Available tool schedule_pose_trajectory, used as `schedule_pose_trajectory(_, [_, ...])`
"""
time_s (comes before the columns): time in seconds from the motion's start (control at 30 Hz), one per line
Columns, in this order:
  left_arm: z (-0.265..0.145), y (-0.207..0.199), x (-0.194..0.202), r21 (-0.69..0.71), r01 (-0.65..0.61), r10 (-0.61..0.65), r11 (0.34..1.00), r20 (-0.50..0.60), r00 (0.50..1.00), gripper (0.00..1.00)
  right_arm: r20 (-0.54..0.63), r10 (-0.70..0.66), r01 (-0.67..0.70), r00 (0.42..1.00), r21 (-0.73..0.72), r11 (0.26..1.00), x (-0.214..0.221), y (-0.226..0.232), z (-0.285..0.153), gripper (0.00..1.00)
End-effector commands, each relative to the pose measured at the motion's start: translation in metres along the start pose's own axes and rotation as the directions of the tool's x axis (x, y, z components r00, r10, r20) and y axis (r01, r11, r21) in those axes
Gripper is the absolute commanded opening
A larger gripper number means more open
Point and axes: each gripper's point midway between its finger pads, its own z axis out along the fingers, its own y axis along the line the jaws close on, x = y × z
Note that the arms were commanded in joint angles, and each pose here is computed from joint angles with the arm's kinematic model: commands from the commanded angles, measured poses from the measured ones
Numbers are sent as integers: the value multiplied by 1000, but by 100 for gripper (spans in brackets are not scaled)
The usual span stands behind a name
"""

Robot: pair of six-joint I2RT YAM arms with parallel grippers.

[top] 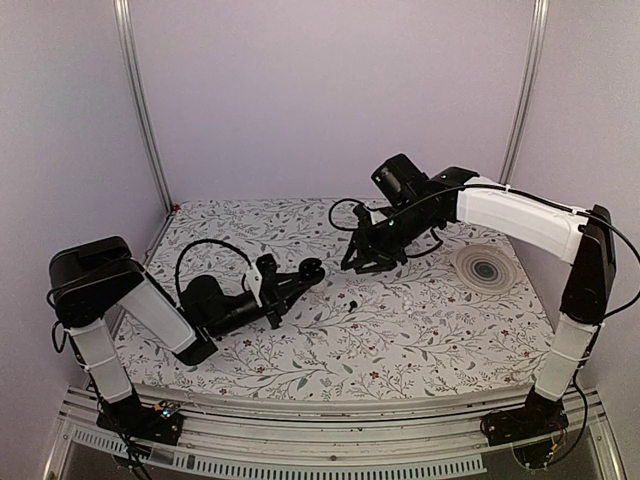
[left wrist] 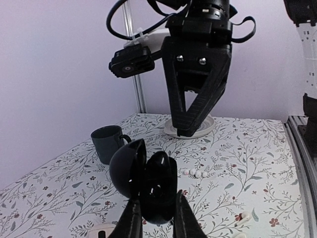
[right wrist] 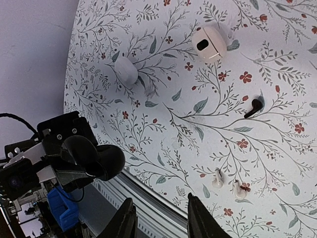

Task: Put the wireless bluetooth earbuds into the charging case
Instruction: Insert the right earbud into the right side groove of the charging case, then adjust the right earbud in the right side groove of the charging case.

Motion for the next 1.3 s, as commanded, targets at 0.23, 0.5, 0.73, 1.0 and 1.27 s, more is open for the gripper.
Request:
schedule_pose_trajectory(0.23, [-2,0,-26,67,10,-12,998,25,1000,0,278,-207,211,938,17,977,-18,33,-25,45])
schedule_pose_trajectory(0.5, [4,4,-34,61,0,-2,998,27,1000,0,362,-225,250,905,-22,968,-13,38,-38,48])
schedule_pose_trajectory(0.73, [3,10,-42,62,5,-8,998,42,999,0,403,-219,262,889,-54,964,-7,37,-45,55])
schedule_pose_trajectory(1.0, [1,13,-49,62,3,-5,998,43,999,0,436,-232,288,869,-67,955,-9,43,-52,64])
schedule_pose_trajectory(1.27, [0,14,-52,74,8,-12,997,46,999,0,450,-248,313,858,-75,947,-9,48,-55,73])
